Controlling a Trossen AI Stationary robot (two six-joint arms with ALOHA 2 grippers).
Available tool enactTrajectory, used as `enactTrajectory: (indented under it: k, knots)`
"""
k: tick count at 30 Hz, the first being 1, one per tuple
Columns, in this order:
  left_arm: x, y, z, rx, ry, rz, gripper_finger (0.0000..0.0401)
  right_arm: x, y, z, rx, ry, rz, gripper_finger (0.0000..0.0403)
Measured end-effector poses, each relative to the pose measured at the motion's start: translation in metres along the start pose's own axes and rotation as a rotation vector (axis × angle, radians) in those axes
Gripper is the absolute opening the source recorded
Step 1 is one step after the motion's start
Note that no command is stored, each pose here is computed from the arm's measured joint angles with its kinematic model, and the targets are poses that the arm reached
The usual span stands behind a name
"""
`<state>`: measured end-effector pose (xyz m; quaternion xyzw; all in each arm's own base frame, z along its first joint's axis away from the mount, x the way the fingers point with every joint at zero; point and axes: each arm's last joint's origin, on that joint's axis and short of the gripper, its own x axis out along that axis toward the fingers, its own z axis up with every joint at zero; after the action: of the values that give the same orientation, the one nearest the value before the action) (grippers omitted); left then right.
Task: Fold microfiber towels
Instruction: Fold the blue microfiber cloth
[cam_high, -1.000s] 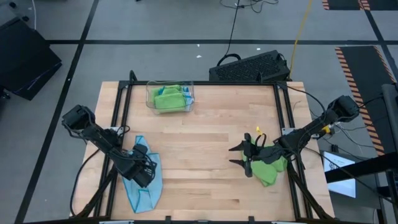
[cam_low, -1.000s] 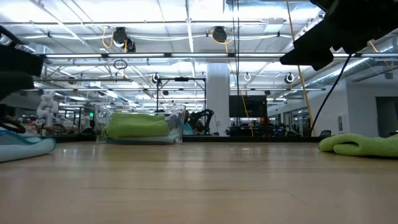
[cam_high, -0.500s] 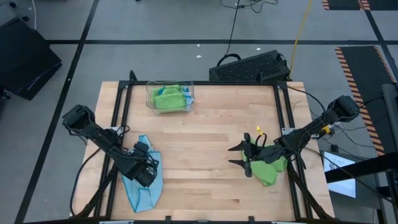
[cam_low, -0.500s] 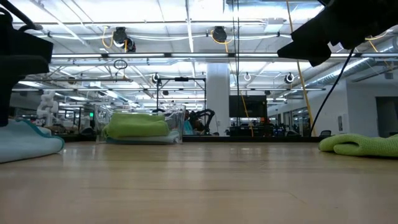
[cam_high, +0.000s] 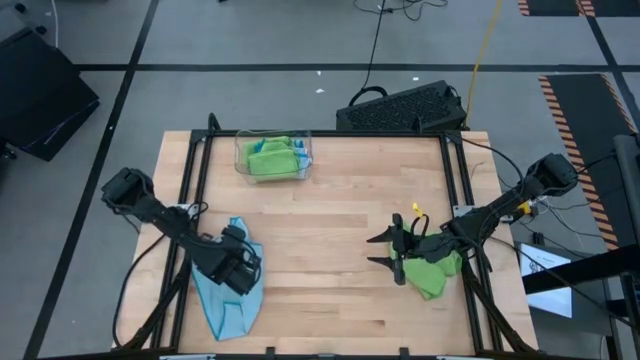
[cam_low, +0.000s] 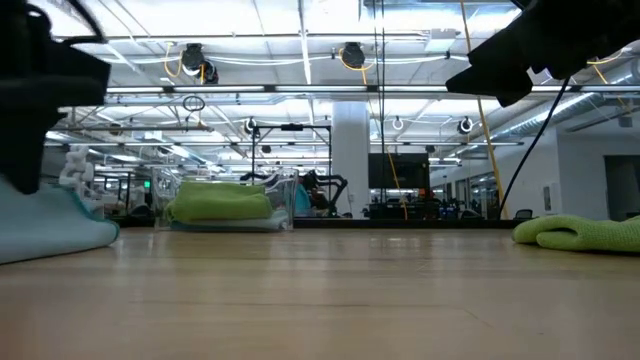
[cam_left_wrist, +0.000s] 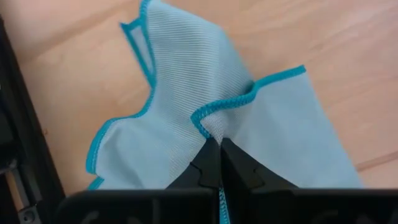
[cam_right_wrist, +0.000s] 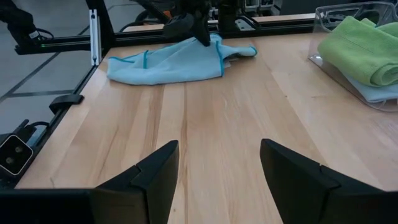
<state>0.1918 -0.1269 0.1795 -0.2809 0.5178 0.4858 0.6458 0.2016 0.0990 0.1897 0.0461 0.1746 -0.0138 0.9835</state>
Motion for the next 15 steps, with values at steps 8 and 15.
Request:
enactTrajectory:
  k: [8,15]
  knots:
    - [-0.018,-0.016,0.025,0.019,-0.063,-0.065,0.0003,0.0,0.0,0.0,0.0,0.0,0.0,0.0217]
    - [-0.032,-0.025,0.045,0.04,-0.134,-0.111,0.0003,0.0,0.0,0.0,0.0,0.0,0.0,0.0217]
